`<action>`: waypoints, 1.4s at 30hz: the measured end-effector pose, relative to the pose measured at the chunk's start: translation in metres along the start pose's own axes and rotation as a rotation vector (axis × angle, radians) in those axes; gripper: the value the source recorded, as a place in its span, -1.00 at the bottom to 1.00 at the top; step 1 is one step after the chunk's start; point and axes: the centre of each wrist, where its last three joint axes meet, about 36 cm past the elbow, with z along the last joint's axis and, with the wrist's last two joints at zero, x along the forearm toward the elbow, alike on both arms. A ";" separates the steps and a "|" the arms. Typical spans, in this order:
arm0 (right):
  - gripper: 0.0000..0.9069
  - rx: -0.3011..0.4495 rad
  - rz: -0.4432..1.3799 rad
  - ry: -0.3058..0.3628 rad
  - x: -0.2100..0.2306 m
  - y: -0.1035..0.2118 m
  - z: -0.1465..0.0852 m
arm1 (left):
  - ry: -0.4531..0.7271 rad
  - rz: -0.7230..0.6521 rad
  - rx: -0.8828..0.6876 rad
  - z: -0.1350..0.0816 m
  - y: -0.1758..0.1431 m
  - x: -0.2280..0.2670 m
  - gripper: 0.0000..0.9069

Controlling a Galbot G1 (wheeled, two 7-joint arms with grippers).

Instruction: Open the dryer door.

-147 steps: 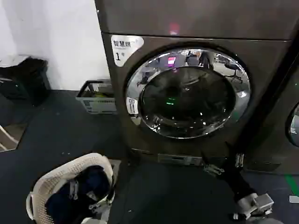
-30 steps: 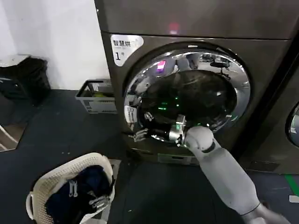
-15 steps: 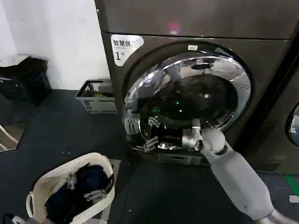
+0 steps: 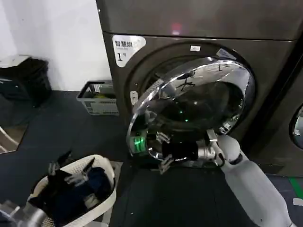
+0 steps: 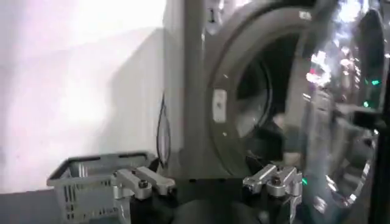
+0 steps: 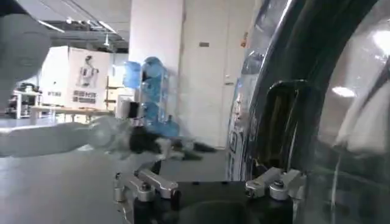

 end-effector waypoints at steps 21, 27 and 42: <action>1.00 -0.028 -0.065 0.035 0.045 0.038 -0.001 | -0.041 0.265 0.019 -0.028 0.048 -0.096 1.00; 1.00 -0.043 -0.042 0.053 0.065 0.049 -0.001 | -0.025 0.388 -0.045 -0.040 0.052 -0.128 1.00; 1.00 -0.047 0.148 0.040 0.128 0.090 -0.006 | 0.058 0.563 -0.018 -0.018 0.039 -0.173 1.00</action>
